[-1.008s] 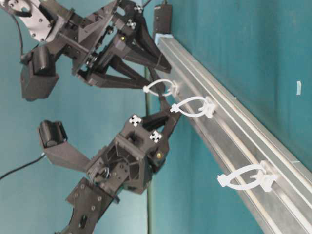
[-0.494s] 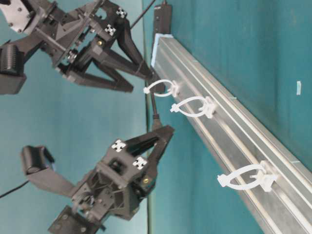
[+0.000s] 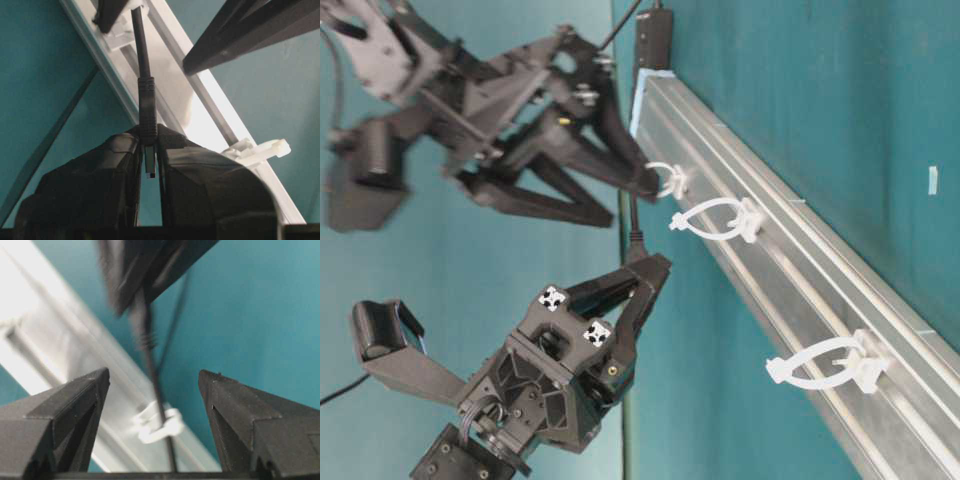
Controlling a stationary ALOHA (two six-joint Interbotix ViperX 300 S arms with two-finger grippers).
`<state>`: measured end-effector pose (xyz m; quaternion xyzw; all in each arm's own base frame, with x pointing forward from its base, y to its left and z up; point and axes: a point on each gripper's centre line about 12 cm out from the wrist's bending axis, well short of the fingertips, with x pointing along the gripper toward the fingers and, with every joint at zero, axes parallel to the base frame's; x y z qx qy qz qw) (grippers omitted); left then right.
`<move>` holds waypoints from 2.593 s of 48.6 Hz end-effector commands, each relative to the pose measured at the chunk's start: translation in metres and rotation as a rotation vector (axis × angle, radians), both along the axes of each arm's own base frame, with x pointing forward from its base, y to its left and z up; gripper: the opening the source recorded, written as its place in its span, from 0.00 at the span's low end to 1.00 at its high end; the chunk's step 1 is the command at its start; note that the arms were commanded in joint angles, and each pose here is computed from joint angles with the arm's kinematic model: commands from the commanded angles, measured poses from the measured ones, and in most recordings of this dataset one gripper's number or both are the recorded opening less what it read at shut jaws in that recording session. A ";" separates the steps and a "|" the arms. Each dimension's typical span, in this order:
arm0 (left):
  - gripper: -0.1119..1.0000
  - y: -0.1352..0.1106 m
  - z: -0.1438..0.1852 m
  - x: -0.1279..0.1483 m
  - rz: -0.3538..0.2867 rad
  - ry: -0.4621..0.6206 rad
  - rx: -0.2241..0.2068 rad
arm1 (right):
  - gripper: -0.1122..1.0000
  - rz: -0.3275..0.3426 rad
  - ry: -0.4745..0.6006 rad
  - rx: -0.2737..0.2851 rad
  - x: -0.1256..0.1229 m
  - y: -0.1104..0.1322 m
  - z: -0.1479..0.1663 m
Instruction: Pass the USB cable through three rings with both arms.
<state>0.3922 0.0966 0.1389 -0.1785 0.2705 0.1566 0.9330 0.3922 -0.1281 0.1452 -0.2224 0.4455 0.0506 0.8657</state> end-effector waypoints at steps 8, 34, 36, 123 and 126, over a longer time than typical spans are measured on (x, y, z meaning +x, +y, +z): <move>0.16 -0.001 0.013 0.005 -0.008 -0.042 0.011 | 0.80 0.004 -0.016 -0.012 0.008 -0.002 0.004; 0.16 -0.001 0.012 0.005 -0.011 -0.037 0.015 | 0.52 0.055 0.030 -0.040 0.012 -0.002 -0.002; 0.16 -0.001 0.012 0.006 -0.012 -0.039 0.017 | 0.42 0.058 0.036 -0.039 0.012 -0.002 -0.003; 0.95 -0.061 0.057 -0.070 -0.116 -0.089 -0.008 | 0.16 0.382 0.219 -0.164 -0.004 0.006 -0.006; 0.95 -0.062 0.071 -0.077 -0.124 -0.124 0.006 | 0.16 0.392 0.223 -0.165 -0.005 0.007 -0.004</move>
